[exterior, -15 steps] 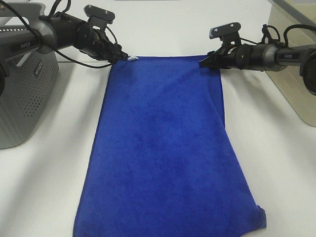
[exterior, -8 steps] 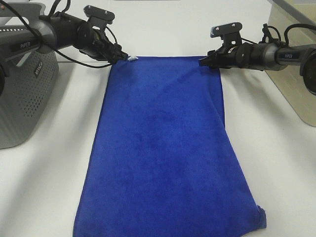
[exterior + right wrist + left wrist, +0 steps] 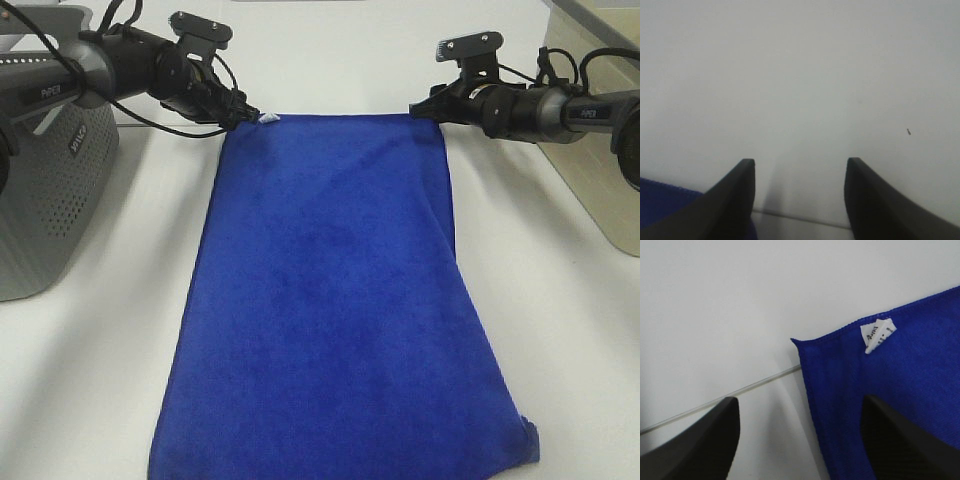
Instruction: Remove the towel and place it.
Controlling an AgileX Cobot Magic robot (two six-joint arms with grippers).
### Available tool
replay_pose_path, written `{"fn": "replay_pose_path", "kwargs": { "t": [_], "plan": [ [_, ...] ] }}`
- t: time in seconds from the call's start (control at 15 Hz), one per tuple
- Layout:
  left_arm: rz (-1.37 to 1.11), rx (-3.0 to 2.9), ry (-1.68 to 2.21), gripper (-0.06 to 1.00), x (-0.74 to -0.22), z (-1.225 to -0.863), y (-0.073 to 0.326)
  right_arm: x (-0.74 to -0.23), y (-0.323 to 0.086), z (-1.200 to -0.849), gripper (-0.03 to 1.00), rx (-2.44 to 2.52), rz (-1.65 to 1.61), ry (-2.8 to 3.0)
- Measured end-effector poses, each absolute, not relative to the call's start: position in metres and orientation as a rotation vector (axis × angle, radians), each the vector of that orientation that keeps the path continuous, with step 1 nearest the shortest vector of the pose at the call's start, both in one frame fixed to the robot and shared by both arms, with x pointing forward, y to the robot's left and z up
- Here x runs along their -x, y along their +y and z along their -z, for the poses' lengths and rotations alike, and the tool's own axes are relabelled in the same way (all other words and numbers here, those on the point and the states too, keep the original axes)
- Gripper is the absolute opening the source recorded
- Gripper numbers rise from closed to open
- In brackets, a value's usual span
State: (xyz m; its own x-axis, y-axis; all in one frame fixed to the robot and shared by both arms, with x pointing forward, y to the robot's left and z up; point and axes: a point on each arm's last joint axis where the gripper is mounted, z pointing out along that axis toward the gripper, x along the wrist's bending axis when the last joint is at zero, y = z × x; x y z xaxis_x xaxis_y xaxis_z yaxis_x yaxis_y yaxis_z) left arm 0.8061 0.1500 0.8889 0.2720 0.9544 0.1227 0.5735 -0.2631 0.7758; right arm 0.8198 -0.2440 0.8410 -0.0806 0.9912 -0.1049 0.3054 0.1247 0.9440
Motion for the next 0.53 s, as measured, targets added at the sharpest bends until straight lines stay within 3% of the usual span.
{"fn": "replay_pose_path", "kwargs": {
  "t": [0.27, 0.53],
  "plan": [
    [-0.804, -1.957, 1.38, 0.65, -0.805, -0.895, 0.151, -0.816, -0.242, -0.848, 0.55, -1.366, -0.95, 1.665],
    [-0.754, -2.028, 1.478, 0.65, -0.79, -0.942, 0.158, -0.796, -0.235, -0.929, 0.55, -1.474, -0.874, 1.905]
  ]
}}
